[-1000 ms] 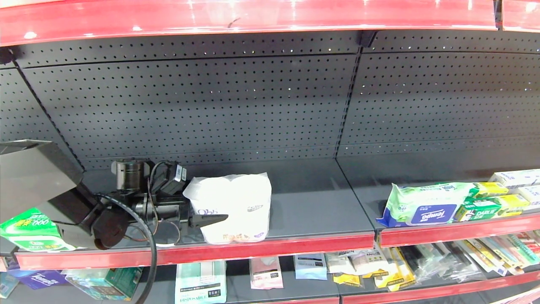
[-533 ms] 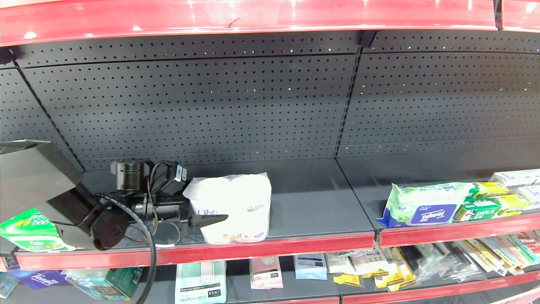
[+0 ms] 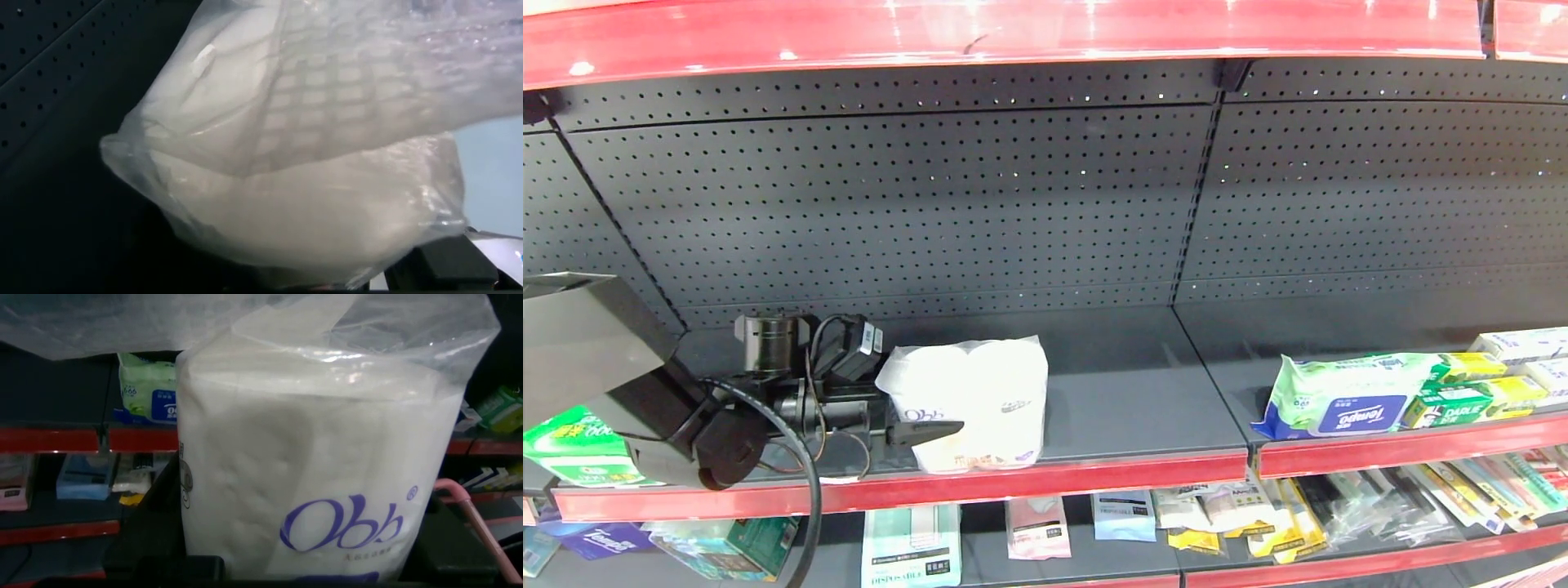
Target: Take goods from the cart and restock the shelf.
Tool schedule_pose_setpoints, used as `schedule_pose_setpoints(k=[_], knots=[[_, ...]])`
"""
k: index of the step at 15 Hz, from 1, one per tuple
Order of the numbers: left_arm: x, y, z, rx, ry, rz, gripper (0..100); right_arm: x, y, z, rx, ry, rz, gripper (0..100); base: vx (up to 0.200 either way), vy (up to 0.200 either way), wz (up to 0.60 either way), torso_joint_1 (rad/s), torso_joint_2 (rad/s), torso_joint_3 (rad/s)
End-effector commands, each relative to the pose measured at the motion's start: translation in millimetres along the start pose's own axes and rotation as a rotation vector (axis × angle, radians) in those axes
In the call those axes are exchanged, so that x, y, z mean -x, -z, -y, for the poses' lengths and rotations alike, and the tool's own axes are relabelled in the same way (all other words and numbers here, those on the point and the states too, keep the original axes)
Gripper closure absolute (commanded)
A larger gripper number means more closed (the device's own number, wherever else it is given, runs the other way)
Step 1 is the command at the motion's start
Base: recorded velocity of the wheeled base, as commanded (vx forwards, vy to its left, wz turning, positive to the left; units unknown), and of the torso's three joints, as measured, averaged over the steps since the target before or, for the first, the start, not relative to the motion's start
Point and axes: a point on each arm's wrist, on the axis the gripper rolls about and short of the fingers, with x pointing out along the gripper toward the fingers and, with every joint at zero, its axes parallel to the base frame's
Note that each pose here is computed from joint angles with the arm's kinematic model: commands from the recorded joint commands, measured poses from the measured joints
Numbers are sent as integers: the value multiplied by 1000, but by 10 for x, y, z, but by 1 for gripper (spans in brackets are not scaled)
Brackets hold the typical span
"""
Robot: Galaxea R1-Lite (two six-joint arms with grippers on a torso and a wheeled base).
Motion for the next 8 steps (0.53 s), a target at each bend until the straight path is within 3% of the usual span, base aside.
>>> schedule_pose_setpoints(k=[1,4,8], knots=[[-1,7,0,4,-2,-1,0,5,0,2,0,1,2,100,0,0,0,0,0,0],[13,-33,8,-6,-4,2,0,8,1,2,0,1,4,100,0,0,0,0,0,0],[98,-326,34,-27,-24,35,0,15,-5,7,0,2,8,100,0,0,0,0,0,0]])
